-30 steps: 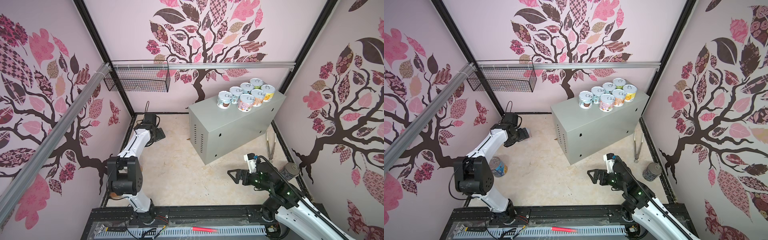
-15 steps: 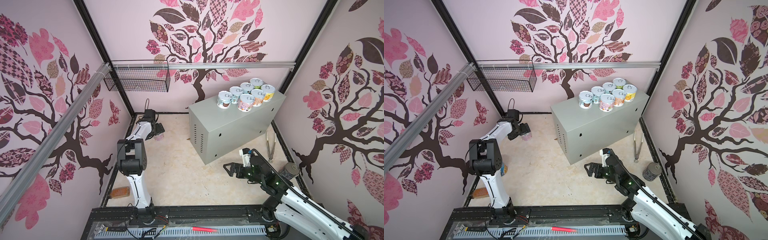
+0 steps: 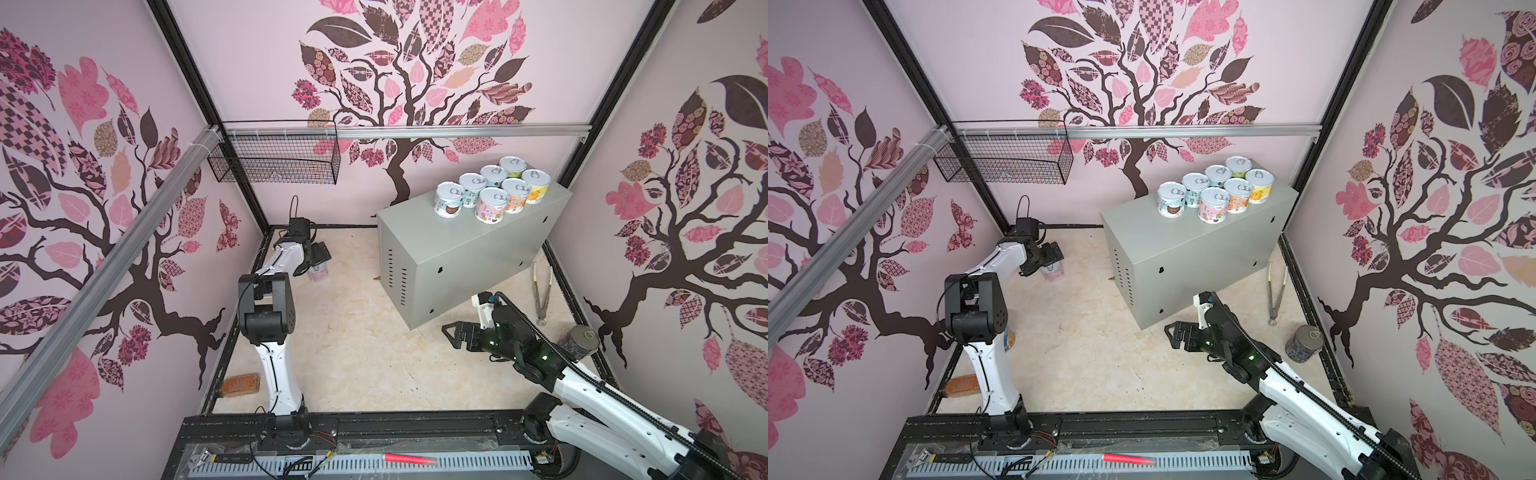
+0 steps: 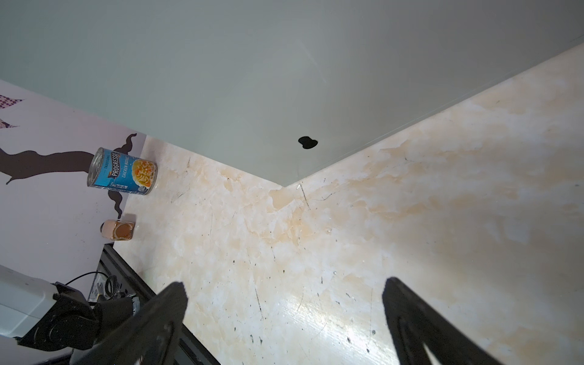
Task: Place and organize the canned foods onto the counter
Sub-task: 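Descend the left gripper onto the pink-label can and close on it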
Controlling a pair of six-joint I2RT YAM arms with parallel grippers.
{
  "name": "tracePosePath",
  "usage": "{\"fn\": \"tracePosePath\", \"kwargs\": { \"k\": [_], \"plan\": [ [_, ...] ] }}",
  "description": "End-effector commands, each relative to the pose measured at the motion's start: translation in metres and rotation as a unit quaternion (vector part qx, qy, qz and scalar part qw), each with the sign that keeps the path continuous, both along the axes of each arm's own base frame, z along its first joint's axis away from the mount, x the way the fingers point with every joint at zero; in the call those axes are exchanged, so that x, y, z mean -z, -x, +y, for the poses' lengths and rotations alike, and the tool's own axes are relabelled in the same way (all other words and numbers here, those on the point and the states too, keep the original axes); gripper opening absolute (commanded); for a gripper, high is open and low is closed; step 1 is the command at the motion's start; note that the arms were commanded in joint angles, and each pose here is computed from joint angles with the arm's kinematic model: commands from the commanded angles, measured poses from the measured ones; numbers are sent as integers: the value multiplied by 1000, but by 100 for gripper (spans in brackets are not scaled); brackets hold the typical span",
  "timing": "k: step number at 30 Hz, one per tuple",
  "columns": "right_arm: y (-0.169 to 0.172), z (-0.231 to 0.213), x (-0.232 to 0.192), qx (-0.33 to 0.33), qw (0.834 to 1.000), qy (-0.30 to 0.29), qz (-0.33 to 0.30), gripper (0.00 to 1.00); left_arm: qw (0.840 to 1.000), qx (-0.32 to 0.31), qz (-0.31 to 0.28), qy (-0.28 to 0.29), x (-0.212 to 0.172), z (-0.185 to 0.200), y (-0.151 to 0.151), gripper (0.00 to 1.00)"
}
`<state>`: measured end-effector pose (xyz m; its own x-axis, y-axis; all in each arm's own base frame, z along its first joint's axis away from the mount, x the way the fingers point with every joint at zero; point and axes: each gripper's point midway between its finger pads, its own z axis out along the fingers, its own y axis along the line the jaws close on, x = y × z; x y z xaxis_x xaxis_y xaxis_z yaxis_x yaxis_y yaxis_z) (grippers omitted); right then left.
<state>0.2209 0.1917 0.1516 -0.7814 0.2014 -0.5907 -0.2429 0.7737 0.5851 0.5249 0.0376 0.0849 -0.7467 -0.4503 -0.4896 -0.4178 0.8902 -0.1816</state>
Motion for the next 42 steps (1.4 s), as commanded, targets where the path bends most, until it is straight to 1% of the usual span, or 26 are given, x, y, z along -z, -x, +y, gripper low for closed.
{"fn": "tracePosePath", "kwargs": {
  "k": [1,5,9,14,18,23,31,34,37,42],
  "plan": [
    [-4,5,-17,-10,1000,-6,-23,100,999,13,-42,9,-28,-6,-16,98],
    [-3,6,-14,-13,1000,-4,-21,100,1000,14,-26,6,-17,-5,-16,98],
    [-4,7,-13,-15,1000,-1,-22,100,1000,12,5,-7,1,0,-12,98],
    [-6,11,-8,-22,1000,-1,-18,100,1000,11,10,-14,6,2,-15,98],
    [-8,14,-4,-26,1000,0,-14,100,999,10,25,-29,14,4,-14,98],
    [-8,16,-2,-32,999,1,-13,100,999,12,29,-37,15,4,-11,97],
    [-5,15,3,-33,999,1,-9,100,998,22,18,-61,11,-8,-9,91],
    [-4,13,4,-32,999,4,-10,100,998,26,15,-60,10,-13,-10,85],
    [-2,10,4,-30,999,7,-13,100,998,32,16,-60,10,-18,-10,77],
    [-2,9,3,-28,999,5,-14,100,997,37,20,-63,8,-23,-7,57]
  ]
}}
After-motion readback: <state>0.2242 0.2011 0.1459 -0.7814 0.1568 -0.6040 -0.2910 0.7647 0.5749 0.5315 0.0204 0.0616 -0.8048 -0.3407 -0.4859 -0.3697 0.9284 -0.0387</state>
